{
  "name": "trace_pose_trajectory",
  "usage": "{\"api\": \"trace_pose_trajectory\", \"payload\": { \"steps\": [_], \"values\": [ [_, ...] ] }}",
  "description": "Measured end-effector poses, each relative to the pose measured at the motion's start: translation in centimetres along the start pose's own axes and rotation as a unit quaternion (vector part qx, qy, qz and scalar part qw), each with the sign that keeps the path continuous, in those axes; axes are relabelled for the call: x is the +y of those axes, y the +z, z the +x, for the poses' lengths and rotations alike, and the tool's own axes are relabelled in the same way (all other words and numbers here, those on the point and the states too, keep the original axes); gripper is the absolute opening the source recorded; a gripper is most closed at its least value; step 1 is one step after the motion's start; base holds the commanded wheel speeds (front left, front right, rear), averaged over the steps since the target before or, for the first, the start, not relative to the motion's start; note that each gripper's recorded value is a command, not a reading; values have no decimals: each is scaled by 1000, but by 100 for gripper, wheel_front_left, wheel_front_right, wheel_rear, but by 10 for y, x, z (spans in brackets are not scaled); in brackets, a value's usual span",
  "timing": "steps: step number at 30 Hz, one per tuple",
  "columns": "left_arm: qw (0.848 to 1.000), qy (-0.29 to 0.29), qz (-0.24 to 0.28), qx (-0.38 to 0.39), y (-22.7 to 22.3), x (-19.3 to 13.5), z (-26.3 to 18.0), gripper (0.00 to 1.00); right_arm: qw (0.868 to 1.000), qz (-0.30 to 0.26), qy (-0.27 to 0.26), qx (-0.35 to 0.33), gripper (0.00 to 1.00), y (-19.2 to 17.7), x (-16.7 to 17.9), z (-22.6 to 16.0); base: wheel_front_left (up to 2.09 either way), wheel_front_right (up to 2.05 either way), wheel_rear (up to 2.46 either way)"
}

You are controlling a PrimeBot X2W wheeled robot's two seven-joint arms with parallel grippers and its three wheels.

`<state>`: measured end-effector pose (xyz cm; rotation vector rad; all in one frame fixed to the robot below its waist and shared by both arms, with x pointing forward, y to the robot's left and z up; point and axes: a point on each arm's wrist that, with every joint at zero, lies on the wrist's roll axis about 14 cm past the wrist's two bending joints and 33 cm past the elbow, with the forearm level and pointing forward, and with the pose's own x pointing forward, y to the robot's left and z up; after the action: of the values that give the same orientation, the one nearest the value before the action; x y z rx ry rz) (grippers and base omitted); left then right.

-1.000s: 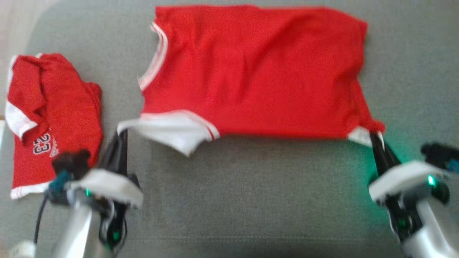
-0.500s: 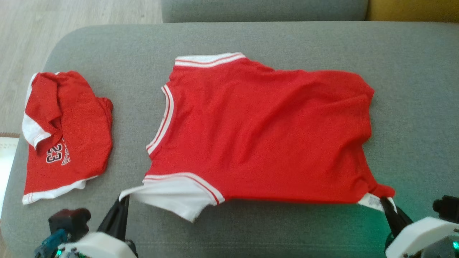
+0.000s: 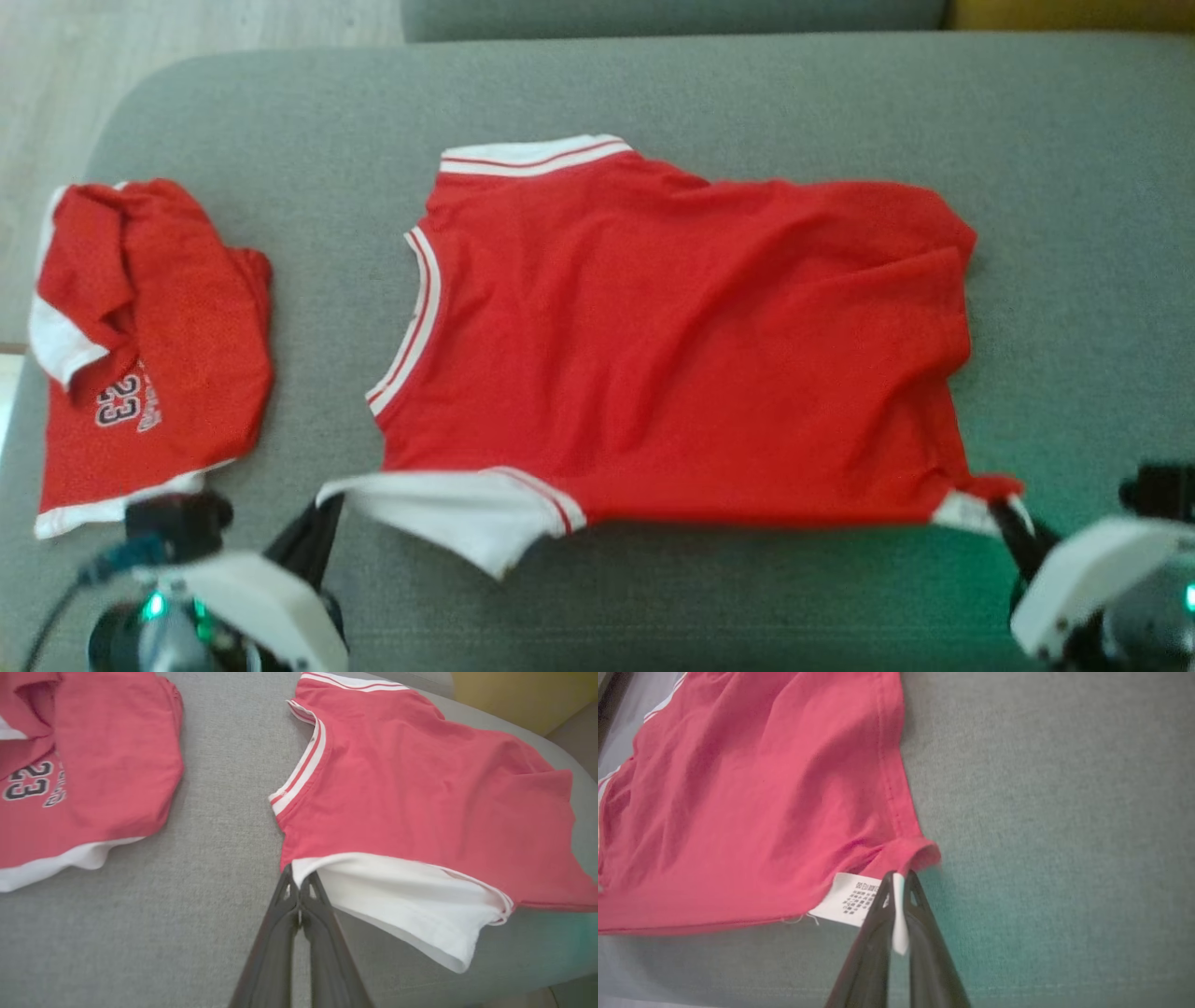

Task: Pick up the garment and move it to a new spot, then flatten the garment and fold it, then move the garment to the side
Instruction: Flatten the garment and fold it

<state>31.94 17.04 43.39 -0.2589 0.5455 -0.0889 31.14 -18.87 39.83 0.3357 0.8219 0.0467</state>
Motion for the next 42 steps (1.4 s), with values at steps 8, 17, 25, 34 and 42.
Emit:
{"api": "trace_pose_trajectory", "payload": {
  "steps": [8,17,25,34,42],
  "values": [
    [998,-37,-15,43,9,1,48,0,1000,-8,16,-5,0,38,14,29,0,0,0],
    [996,-60,-25,54,19,0,87,48,999,-13,29,-33,0,58,24,52,0,0,0],
    [998,-57,-6,-19,43,-2,102,100,990,-46,42,-129,100,89,38,55,0,0,0],
    [971,-23,64,-229,111,-14,85,100,944,-115,53,-305,100,136,59,27,0,0,0],
    [959,-4,76,-274,95,-20,47,100,941,-133,52,-306,100,100,60,9,0,0,0]
  ]
}}
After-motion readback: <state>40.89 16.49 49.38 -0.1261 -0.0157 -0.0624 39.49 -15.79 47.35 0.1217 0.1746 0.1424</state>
